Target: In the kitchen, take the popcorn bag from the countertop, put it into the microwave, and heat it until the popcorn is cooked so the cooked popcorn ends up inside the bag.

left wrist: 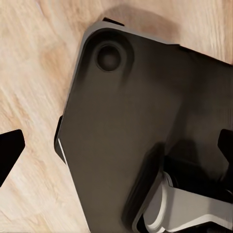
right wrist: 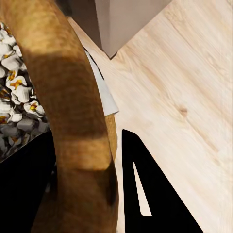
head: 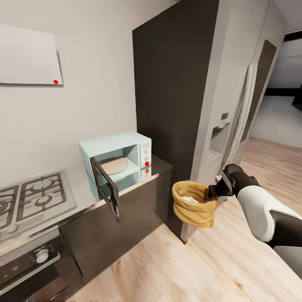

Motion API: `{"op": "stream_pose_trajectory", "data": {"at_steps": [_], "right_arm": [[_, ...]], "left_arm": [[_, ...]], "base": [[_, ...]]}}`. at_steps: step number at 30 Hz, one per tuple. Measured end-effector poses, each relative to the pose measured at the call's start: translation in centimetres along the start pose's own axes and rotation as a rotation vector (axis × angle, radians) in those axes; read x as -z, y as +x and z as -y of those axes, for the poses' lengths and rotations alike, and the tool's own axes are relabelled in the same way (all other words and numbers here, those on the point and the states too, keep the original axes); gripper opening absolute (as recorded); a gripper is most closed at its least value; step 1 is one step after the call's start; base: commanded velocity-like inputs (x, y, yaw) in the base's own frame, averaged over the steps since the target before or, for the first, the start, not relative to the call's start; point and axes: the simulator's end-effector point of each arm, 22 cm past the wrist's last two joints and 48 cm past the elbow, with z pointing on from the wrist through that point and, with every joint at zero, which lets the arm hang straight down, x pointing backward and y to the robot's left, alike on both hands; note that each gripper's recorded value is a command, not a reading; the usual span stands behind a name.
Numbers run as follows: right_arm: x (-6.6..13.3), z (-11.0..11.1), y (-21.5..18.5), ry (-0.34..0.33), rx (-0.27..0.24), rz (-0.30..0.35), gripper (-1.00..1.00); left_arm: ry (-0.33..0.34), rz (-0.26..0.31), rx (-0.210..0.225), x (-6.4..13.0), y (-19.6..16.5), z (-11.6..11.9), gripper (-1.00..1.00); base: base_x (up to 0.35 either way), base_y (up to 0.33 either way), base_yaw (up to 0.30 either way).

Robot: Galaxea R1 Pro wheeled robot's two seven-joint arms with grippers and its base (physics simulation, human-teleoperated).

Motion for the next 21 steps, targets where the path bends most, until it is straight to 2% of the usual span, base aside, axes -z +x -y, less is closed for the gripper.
{"op": "stream_pose_trajectory", "data": {"at_steps": [5,21], "right_arm": [[0.0,-0.01,0.0,0.0,0.0,0.0,-1.0],[-0.03,-0.04,0.03,-0.001,0.0,-0.001,-1.0]], "left_arm": [[-0.001,0.001,0.007,0.0,-0.01,0.02,1.0],[0.0,0.0,0.006,0.0,0.02,0.04,1.0]], "base": [[0.005,-0.122,0.275],[0.0,-0.301,0.276]]}}
